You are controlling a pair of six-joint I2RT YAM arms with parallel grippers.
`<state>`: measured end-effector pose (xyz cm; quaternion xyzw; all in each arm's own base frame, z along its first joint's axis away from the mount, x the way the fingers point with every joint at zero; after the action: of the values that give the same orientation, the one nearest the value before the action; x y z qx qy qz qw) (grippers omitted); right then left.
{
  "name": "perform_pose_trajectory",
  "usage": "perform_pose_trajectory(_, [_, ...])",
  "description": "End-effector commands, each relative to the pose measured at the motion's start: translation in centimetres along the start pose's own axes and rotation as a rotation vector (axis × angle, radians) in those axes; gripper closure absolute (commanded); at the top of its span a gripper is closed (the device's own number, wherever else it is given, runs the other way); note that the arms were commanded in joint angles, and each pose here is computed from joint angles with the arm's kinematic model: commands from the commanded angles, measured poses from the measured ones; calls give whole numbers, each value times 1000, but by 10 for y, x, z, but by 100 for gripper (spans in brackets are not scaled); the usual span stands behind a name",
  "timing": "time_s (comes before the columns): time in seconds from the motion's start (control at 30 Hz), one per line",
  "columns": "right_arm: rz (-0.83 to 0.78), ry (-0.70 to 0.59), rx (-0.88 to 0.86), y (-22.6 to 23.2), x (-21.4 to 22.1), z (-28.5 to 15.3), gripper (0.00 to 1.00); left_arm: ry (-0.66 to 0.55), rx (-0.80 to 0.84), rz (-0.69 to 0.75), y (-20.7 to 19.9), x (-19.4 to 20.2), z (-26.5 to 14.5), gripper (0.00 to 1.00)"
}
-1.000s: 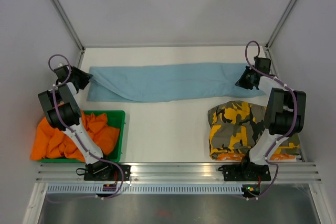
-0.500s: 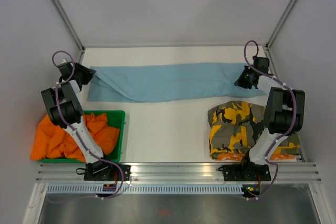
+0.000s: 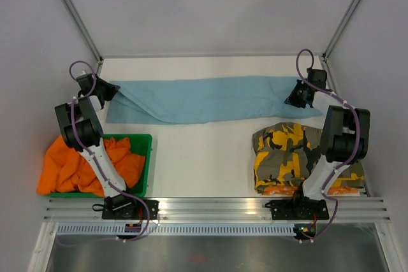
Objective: Fold and stack the trousers
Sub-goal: Fold the trousers
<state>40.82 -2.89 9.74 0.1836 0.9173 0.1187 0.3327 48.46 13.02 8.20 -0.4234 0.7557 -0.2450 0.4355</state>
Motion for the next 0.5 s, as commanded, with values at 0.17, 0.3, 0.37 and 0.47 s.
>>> perform_pose_trajectory(0.17, [1, -15, 16, 2, -6, 2, 89, -167, -51, 43, -35, -25, -59, 98])
perform_pose_trajectory(0.3, [4, -6, 4, 2, -4, 4, 89, -163, -181, 38, -16, -11, -85, 98])
perform_pose_trajectory(0.37, [2, -9, -8, 4, -5, 3, 89, -154, -210, 45, -9, -2, -95, 98])
perform_pose_trajectory(0.47, [6, -13, -26, 6, -7, 2, 89, -151, -290, 61, 6, 6, -105, 98])
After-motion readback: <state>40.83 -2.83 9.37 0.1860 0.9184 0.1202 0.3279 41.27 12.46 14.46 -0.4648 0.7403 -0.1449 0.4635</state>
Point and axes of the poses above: each gripper's point midway between its finger pads, its own z axis out along the fingers, its own y axis along the line the jaws close on, x = y × z, the point moved 6 cm from there along -z, back along the fingers, and after that the axes turned 5 degrees about -z, right-handed, at the moved point
